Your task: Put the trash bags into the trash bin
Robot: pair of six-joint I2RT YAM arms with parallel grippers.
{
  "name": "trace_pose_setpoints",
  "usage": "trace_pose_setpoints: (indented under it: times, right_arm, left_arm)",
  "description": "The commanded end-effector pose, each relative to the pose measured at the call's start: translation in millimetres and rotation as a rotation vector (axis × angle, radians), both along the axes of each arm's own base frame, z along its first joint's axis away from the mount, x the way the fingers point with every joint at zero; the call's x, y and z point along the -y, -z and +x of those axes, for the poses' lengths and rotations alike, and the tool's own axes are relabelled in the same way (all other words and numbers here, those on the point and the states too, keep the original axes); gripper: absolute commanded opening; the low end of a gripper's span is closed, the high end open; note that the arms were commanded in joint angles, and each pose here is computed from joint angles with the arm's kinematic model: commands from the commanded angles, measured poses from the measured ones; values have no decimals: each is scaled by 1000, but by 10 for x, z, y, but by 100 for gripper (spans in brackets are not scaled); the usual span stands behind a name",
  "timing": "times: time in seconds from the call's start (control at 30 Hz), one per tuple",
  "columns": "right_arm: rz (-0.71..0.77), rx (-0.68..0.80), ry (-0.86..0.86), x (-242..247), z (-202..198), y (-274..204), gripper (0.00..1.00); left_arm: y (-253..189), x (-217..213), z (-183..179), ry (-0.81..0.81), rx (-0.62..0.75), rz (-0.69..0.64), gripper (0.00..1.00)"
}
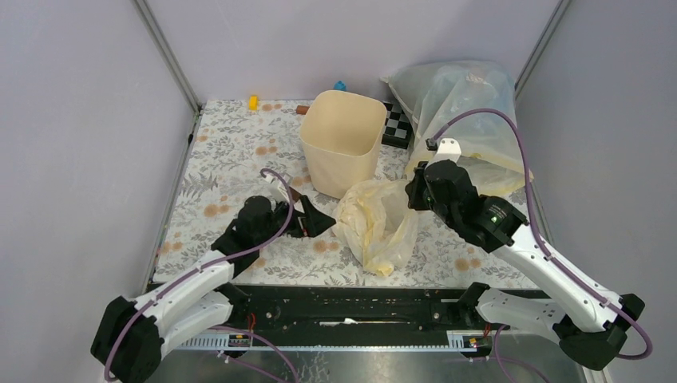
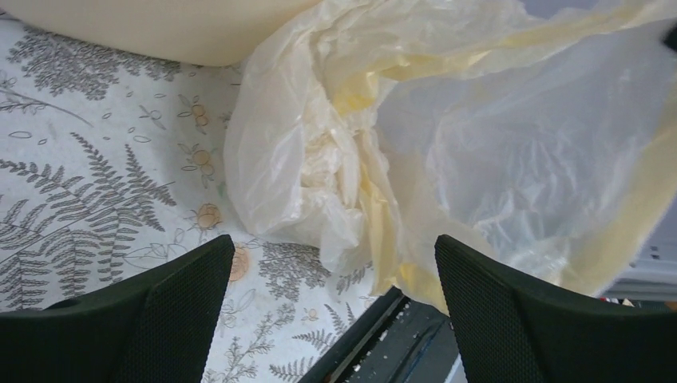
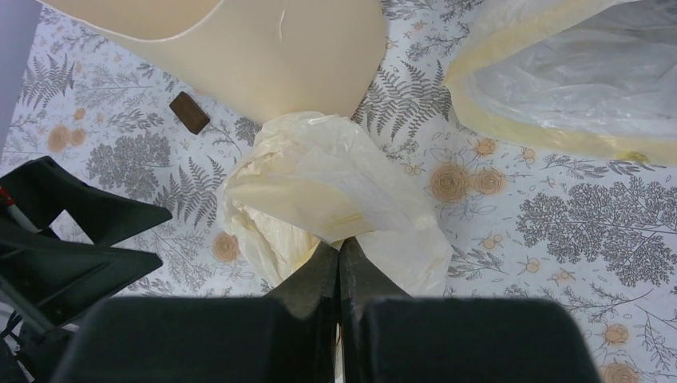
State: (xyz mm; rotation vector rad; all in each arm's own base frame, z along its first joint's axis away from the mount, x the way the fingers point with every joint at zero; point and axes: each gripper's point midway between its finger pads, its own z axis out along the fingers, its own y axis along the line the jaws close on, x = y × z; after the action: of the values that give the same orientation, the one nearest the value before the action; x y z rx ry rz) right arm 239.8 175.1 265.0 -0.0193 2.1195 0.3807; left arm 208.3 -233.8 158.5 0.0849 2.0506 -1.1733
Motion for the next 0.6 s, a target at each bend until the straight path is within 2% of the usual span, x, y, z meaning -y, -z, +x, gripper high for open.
trace_pose_setpoints:
  times: [0.0,0.13,0.37,0.43,0.47,0.57]
  right_arm:
    - [28,20,19,-9,38,-27,0]
    - [24,18,2,-11,12,20,0]
    - [21,5,1,8,-19,96,0]
    - [20,4,5,26,-31,104,0]
    - [19,5,9,44,-38,104,0]
    - [-27,17,72,205,-23,113,0]
  left_arm:
    - [7,60,237,-36,53,27,97]
    - [261,164,438,-41,11,90,96]
    - [466,495,664,5,-27,95,81]
    - [533,477,751,-35,-37,111,66]
    - [536,477,764,-44,-34,105,55]
    - [559,401,783,-79,-24,120,3]
